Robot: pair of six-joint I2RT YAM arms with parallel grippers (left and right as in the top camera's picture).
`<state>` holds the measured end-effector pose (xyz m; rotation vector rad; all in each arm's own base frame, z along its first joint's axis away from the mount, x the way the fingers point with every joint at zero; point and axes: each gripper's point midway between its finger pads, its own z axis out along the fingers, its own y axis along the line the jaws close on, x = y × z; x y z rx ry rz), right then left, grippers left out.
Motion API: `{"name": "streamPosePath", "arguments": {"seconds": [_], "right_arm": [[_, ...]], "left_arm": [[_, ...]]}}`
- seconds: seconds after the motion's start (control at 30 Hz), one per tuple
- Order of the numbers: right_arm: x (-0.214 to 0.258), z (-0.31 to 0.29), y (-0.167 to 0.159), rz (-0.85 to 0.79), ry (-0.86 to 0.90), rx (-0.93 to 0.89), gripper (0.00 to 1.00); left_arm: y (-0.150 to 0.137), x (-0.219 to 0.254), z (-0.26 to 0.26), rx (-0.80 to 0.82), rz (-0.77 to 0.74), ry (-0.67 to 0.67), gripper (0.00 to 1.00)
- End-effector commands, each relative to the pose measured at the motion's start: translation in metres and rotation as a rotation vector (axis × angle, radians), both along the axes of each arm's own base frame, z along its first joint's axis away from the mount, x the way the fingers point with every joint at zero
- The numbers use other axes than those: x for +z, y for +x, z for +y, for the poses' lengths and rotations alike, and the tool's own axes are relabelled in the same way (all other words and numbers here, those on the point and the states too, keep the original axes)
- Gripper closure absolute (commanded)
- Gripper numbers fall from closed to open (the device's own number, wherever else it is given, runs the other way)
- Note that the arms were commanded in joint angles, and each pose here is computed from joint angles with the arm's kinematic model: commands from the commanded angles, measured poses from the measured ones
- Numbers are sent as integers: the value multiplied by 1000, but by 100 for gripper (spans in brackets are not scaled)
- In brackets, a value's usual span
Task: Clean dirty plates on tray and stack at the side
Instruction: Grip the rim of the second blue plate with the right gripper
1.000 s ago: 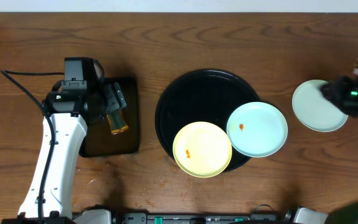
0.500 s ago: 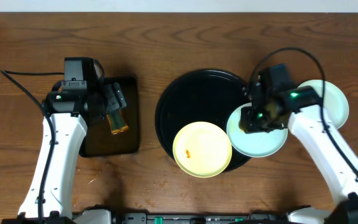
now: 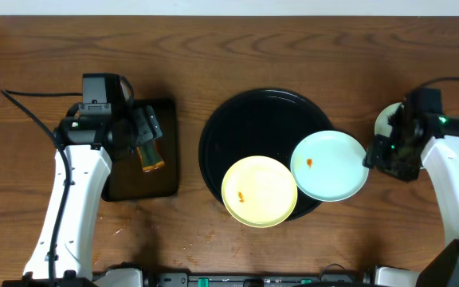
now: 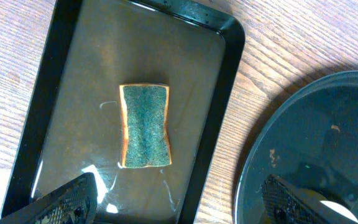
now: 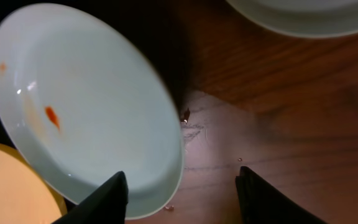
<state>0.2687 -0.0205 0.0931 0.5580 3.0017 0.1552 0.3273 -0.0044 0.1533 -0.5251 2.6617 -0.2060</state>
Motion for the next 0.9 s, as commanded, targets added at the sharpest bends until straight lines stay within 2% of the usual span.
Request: {"name": "streamPosePath", "arguments": {"seconds": [0.0,0.17,0.23,0.27,0.47,0.87], "right_arm": [[-18,16,-14,13,136,-16,44],[-50,21,-25,21,154,-40,44],[-56,20,-25,11,144,-56,49],[-57,19,-23,3,143,-56,53],[-55,17,-8,-58,135,-51,99],[-33,49,55,-328,222,22,99]], "left_arm": [[1,3,1,-2,-6,1,15],[1,3,1,-2,-6,1,15],[1,3,1,-2,-5,1,15],[1,3,1,-2,-6,1,15],[1,3,1,-2,-5,1,15],[1,3,1,-2,-5,1,15]]}}
